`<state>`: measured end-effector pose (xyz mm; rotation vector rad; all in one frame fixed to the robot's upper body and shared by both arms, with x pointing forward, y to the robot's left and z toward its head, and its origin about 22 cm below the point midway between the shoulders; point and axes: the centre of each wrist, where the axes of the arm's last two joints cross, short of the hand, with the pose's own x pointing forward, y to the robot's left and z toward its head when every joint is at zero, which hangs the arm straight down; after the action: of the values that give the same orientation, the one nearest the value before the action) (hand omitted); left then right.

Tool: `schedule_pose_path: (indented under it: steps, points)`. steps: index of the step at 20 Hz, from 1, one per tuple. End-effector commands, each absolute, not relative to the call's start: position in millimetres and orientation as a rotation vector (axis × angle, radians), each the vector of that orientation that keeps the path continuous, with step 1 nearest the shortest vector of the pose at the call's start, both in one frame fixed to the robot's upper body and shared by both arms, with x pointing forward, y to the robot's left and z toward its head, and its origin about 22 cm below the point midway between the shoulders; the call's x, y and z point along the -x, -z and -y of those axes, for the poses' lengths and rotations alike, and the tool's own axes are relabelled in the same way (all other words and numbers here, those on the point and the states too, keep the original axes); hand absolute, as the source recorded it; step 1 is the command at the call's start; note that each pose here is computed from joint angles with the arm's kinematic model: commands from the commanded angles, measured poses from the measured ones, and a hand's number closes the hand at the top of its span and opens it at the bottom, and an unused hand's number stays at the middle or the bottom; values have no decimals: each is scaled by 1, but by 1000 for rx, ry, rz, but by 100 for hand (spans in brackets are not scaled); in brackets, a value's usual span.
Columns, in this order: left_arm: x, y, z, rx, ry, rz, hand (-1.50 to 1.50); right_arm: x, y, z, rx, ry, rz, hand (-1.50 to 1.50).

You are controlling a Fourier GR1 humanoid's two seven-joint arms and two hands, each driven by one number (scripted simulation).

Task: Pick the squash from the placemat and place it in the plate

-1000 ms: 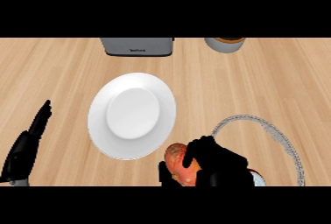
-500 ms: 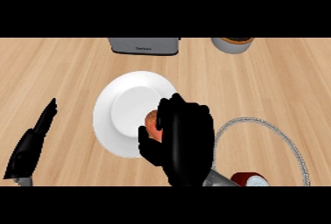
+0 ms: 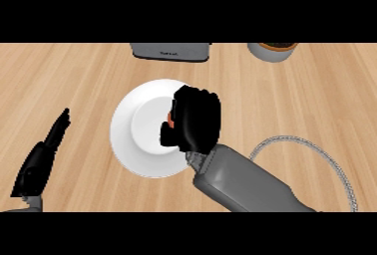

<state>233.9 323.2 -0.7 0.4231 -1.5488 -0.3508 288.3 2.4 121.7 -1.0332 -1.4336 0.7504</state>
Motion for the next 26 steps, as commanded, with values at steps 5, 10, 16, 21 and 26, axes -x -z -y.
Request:
schedule_pose_path:
  steps: [5,10,16,21,26]
  points:
    - [-239,-1,-316,-398,374,1544,0,-317,-96,4,872,-409,1291,150]
    - [-247,-6,-311,-413,375,1558,0,-327,-69,6,884,-369,1240,-150]
    - [-246,-7,-320,-397,364,1561,0,-334,-79,2,826,-174,1439,-150]
    - [-250,-12,-329,-442,325,1527,0,-346,-86,8,830,50,1502,-150]
    - [-224,0,-340,-466,327,1493,0,-335,-78,19,749,247,1533,-150]
